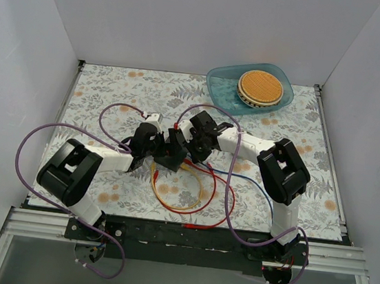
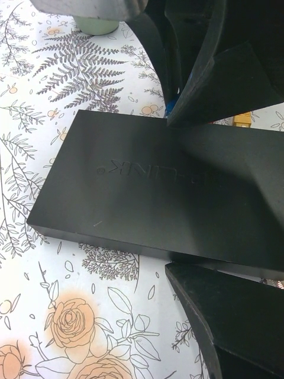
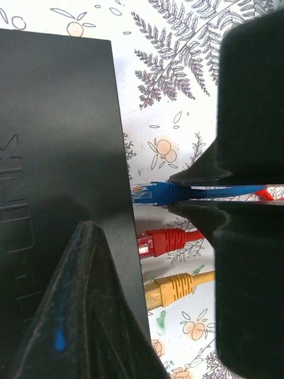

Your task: Insert the plug into the switch port

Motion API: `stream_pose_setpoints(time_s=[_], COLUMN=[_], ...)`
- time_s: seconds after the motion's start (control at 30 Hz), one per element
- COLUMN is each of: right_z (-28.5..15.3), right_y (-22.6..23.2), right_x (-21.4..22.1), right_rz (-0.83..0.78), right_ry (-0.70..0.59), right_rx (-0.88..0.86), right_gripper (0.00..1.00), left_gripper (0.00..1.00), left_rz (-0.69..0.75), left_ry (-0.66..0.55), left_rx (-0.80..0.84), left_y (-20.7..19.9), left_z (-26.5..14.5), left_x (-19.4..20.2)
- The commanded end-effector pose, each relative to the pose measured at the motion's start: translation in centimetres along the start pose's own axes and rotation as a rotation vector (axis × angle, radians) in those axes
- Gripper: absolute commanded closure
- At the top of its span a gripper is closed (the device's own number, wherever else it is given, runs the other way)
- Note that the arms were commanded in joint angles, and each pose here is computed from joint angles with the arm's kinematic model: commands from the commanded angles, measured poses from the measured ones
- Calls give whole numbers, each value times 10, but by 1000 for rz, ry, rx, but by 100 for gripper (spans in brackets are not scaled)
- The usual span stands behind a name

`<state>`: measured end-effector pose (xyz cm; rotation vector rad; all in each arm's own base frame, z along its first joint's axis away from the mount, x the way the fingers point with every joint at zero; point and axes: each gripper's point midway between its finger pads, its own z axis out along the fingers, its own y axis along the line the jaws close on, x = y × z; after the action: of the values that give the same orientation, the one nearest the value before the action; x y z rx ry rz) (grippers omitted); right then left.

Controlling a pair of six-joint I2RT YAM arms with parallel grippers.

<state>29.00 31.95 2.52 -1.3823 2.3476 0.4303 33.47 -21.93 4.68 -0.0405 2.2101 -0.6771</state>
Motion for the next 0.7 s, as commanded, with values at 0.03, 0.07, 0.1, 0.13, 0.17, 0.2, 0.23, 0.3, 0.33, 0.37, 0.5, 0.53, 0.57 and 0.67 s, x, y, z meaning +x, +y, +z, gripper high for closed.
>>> stream_pose_setpoints(time_s=[0.03,0.07,0.1,0.13,0.17,0.2,0.23,0.3,0.33,0.37,0.5,0.53,0.57,0.67], right_z=[-12,-13,-15,-16,-16,-17,-17,-18,-18,-19,-22,-24,-23,-26], right_y=[15,15,16,17,18,19,21,22,22,22,23,23,22,22], right_x=[-54,-56,-58,-61,-62,-64,-65,-65,-65,-65,-67,-69,-70,-74], right_rz=[-112,-115,-122,-129,-133,-146,-154,-162,-169,-170,-174,-173,-175,-177], right_ry=[-186,-192,-202,-210,-215,-221,-224,-228,-231,-234,-252,-259,-265,-279], right_rx=[-27,-29,-36,-38,-43,-53,-59,-69,-70,-71,-66,-63,-61,-56], right_gripper=[99,99,99,99,99,99,99,99,99,99,99,99,99,99], left_gripper=[7,7,7,7,8,8,9,10,11,12,20,21,22,26], left_rz=[26,25,29,32,33,36,36,40,40,42,43,45,42,42], left_ry=[10,9,8,11,14,11,18,16,17,23,32,37,39,44], left_rx=[144,150,158,176,183,196,218,238,248,268,317,325,332,344], left_y=[-34,-36,-37,-40,-41,-43,-47,-51,-53,-56,-66,-67,-69,-72], left_z=[-5,-6,-7,-8,-9,-10,-12,-13,-14,-16,-19,-20,-20,-21], left_x=[-5,-6,-6,-6,-5,-5,-4,-5,-4,-4,-5,-4,-5,-5])
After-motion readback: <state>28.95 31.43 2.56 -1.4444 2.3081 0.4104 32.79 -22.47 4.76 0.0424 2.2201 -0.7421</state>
